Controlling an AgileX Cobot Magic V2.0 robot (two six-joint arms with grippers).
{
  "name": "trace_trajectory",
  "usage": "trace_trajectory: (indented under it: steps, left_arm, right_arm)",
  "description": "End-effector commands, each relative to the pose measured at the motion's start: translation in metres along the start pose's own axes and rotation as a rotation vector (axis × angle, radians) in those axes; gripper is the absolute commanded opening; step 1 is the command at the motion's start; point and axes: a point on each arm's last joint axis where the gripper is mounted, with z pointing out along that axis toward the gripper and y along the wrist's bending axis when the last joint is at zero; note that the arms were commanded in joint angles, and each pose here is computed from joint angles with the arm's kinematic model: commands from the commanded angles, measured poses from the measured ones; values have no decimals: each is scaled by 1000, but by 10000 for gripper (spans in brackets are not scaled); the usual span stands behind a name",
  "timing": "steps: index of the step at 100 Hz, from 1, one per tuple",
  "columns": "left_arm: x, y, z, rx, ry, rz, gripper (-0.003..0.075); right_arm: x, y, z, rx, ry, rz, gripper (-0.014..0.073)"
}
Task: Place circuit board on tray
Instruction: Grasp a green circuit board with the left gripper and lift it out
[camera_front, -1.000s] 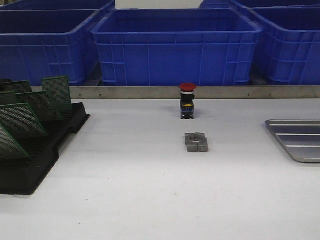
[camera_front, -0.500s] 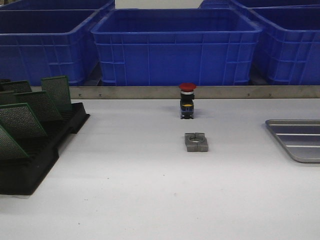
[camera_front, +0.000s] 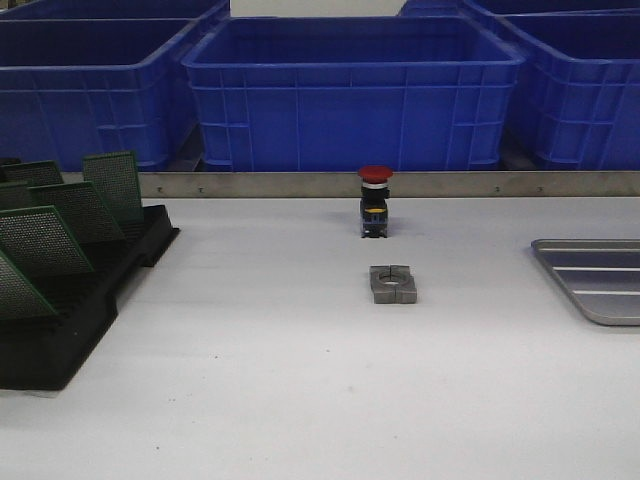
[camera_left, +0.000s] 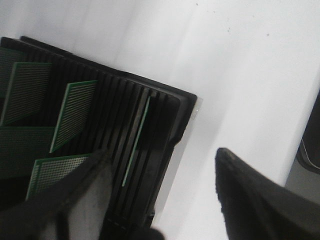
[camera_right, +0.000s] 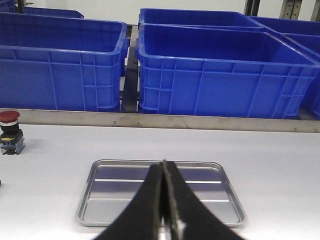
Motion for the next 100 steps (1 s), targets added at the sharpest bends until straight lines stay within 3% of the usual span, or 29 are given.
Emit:
trace_trajectory:
  steps: [1,46,53,75,100]
  left_arm:
    - [-7,14,4,-42,-33,38,417]
    - [5,42,70,19,35,9,410]
    - [6,43,74,27,40,5,342]
    - [6,43,76,28,44,8,-20]
    - [7,43,66,31,81,71,-20]
  right_arm:
    - [-13,0,-3,2,-117,-11,-112]
    - [-13,0,-3,2,-117,-11,-112]
    - [-13,0,-3,2,-117,-11,-112]
    - [-13,0,-3,2,-117,-11,-112]
    - [-13,0,-3,2,-117,-11,-112]
